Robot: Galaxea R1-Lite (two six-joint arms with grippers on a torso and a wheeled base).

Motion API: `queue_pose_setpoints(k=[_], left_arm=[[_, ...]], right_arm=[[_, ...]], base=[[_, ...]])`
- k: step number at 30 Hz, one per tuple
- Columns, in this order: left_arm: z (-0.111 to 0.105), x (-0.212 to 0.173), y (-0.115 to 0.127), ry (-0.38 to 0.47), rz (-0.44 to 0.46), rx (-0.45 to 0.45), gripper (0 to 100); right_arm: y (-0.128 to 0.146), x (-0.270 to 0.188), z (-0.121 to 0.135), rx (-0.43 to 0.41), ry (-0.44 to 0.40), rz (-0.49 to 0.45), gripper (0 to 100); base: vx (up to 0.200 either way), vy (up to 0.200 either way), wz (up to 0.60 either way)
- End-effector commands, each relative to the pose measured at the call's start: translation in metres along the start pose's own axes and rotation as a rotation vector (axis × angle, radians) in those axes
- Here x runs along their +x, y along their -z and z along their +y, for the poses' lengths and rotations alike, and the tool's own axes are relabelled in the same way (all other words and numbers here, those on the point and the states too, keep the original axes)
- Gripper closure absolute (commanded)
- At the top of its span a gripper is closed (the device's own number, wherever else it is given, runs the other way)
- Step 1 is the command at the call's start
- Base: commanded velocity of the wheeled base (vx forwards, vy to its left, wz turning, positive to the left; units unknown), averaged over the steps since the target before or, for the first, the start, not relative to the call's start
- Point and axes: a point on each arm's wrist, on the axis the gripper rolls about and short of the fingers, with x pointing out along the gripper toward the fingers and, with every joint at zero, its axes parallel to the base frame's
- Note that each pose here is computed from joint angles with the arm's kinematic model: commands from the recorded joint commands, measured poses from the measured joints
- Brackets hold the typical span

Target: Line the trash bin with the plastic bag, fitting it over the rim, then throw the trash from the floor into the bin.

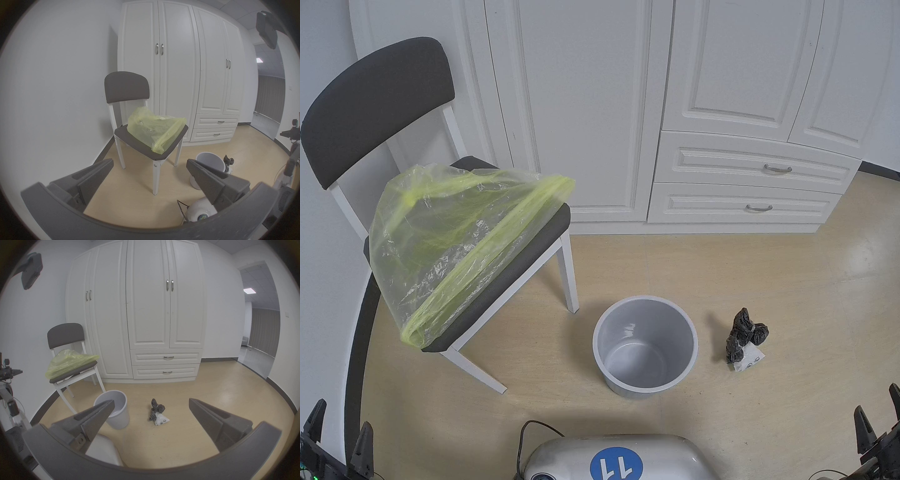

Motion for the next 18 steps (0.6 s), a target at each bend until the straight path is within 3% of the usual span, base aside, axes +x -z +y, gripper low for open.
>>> queue_pose_setpoints(k=[1,18], left_arm=[[0.0001,0.0003,0.0051,-0.001,0.003,0.0,0],[0.0,0.0003,0.0052,-0.002,0.005,0.0,0]], right_arm=[[0.0052,0.0001,0.0001,-0.003,-0.002,0.001,0],[0.0052,0.0001,0.0001,-0.001,-0.002,0.001,0]], base=[[0.0,0.0,0.0],[0.0,0.0,0.0]])
